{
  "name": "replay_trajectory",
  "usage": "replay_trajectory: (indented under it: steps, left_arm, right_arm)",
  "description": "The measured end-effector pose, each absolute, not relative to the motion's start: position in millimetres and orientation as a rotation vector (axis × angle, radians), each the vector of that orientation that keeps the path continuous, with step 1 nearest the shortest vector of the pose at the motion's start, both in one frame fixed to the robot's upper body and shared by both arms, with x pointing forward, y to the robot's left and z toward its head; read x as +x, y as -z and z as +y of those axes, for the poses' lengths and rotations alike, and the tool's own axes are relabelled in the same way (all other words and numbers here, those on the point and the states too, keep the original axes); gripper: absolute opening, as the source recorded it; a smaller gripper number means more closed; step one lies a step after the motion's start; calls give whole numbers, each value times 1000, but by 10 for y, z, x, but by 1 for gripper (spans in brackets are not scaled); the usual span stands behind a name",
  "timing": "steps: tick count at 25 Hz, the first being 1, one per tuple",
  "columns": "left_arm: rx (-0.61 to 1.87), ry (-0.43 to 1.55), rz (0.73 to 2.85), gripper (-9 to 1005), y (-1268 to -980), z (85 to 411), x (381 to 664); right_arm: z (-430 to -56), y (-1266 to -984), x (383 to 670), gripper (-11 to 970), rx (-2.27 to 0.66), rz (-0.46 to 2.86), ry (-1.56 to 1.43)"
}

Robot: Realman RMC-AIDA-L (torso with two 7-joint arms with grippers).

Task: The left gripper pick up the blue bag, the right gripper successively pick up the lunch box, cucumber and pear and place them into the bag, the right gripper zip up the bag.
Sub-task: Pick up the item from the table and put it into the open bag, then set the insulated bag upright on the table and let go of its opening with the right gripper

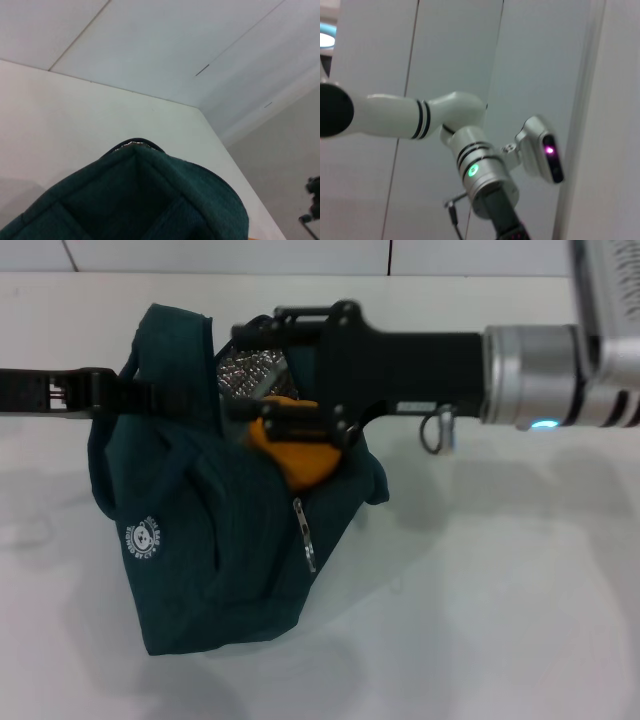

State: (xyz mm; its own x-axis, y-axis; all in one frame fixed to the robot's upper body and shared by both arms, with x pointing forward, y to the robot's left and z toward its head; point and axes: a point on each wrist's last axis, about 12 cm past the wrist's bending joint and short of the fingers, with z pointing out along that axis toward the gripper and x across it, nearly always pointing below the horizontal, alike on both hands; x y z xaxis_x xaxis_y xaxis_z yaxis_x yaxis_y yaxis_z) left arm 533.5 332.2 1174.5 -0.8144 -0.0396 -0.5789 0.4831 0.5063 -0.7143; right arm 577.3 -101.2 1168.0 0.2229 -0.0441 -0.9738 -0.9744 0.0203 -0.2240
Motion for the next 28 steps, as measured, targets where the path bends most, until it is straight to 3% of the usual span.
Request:
replay_trajectory:
  steps: [6,13,28]
  left_arm:
    - [348,1285,2211,44,-11744,3346,5326]
    - [344,1284,2208,44,-11747,3351,5327]
    - [350,1283,2197,44,-11778,3341,5356]
  right_arm:
    - [-1333,-11757,5852,569,-1219,1097,-946]
    - [-1786,-11648,5872,568,-1148,1220,-902]
    - [-1682,-11436,5930,567,-1198,1339,-814]
